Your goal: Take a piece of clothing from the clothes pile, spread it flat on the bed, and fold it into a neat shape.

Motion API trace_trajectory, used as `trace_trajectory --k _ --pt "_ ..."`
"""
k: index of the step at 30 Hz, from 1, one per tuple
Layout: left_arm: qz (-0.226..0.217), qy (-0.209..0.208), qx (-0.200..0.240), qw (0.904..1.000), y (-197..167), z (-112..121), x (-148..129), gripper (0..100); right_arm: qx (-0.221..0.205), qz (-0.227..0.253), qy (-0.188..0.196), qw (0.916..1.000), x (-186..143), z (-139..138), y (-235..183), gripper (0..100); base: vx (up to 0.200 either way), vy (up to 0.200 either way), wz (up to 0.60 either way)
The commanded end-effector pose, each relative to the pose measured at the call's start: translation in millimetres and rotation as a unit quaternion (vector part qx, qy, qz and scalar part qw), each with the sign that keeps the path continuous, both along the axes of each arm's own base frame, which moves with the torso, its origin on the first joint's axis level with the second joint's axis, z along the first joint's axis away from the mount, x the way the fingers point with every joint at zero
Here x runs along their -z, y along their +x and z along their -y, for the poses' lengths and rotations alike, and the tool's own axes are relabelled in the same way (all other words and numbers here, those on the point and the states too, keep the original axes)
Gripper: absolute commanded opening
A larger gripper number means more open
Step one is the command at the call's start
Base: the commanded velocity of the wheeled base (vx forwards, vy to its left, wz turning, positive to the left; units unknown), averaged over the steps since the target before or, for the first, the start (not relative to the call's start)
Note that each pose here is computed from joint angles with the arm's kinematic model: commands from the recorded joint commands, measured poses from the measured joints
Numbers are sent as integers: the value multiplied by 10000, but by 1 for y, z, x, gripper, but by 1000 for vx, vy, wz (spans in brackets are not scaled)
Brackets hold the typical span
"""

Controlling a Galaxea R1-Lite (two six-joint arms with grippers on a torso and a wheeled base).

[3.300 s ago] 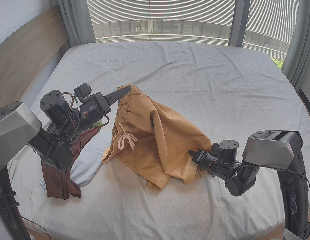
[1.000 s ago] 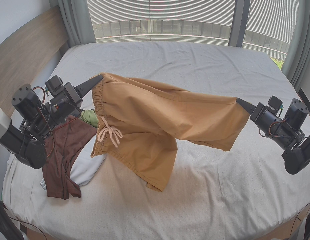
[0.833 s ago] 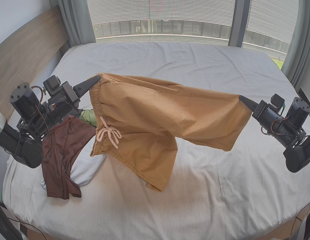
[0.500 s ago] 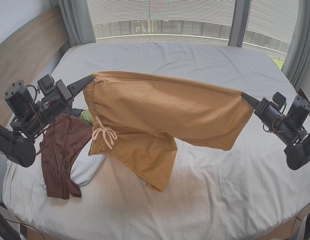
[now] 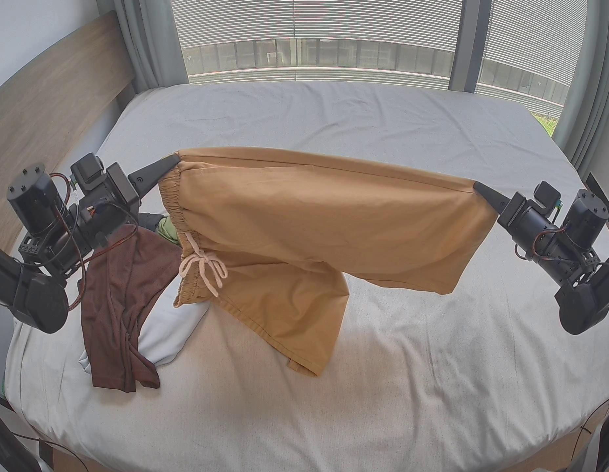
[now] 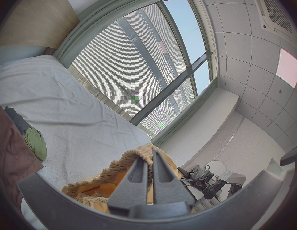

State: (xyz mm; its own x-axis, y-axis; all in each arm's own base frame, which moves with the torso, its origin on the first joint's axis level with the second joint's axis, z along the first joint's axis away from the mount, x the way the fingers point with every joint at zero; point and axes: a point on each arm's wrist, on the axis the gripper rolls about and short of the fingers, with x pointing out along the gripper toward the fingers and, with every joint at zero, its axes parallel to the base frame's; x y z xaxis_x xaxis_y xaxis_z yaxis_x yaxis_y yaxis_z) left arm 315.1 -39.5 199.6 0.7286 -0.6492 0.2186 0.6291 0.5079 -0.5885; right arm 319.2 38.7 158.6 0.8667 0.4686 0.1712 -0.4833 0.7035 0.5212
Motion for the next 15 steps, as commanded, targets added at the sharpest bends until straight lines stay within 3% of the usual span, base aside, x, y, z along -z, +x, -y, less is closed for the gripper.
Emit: trace_trajectory --k 1,12,15 --pt "-150 9 34 9999 -2 2 7 0 -37 -25 -6 10000 6 -3 3 0 0 0 0" --pt "-371 -12 -107 9993 -31 2 10 0 -228 -98 -20 9997 17 -19 16 0 0 0 0" --pt "-505 -54 -355 9981 -36 0 15 0 -197 -14 -11 9998 15 -17 23 0 0 0 0"
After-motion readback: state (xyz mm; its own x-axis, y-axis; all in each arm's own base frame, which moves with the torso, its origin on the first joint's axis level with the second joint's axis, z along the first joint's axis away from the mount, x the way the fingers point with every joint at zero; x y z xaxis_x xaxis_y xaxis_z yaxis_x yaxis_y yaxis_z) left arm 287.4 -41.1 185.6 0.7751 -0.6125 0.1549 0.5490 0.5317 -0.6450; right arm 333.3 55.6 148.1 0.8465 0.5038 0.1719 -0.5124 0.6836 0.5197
